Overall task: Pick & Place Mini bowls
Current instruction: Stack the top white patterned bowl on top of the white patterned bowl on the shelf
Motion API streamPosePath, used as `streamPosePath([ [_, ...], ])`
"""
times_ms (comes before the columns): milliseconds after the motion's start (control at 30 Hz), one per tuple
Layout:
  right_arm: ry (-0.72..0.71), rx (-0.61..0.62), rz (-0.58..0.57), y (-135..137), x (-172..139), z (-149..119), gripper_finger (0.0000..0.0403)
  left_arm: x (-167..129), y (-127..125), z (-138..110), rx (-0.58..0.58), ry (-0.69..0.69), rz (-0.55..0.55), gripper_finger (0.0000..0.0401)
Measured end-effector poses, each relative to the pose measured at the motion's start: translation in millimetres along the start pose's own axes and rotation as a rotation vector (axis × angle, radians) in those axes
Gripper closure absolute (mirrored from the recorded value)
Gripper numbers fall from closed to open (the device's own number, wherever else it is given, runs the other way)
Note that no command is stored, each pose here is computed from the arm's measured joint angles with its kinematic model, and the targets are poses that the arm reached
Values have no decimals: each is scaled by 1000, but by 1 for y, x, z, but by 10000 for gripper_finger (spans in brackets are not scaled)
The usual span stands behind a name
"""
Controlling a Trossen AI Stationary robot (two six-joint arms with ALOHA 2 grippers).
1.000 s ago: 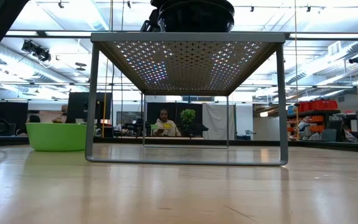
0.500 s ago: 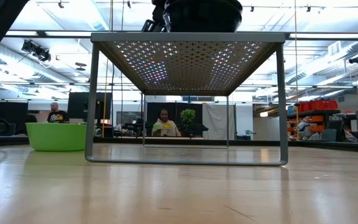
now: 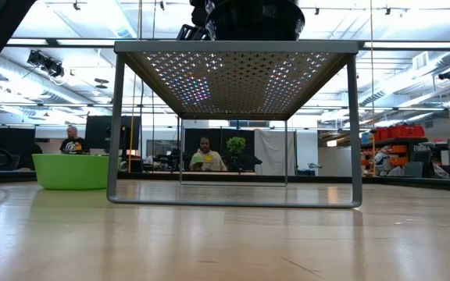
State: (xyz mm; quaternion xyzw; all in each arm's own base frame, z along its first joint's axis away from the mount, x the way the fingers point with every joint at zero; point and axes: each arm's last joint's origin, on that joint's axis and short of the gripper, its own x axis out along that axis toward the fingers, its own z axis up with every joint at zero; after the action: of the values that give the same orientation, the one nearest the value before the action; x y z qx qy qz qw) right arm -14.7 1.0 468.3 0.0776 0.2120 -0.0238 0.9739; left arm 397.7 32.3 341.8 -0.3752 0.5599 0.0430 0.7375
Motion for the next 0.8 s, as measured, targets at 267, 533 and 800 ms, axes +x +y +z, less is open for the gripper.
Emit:
streamPosePath([
  [267, 0, 0, 0, 0, 0, 0, 400, 0, 0, 0, -1, 9, -13, 391],
  [533, 0, 0, 0, 0, 0, 0, 400, -1, 0, -1, -1, 14, -21, 391],
  [800, 0, 0, 0, 0, 0, 0, 400, -20, -11, 0, 30, -46, -54, 390],
])
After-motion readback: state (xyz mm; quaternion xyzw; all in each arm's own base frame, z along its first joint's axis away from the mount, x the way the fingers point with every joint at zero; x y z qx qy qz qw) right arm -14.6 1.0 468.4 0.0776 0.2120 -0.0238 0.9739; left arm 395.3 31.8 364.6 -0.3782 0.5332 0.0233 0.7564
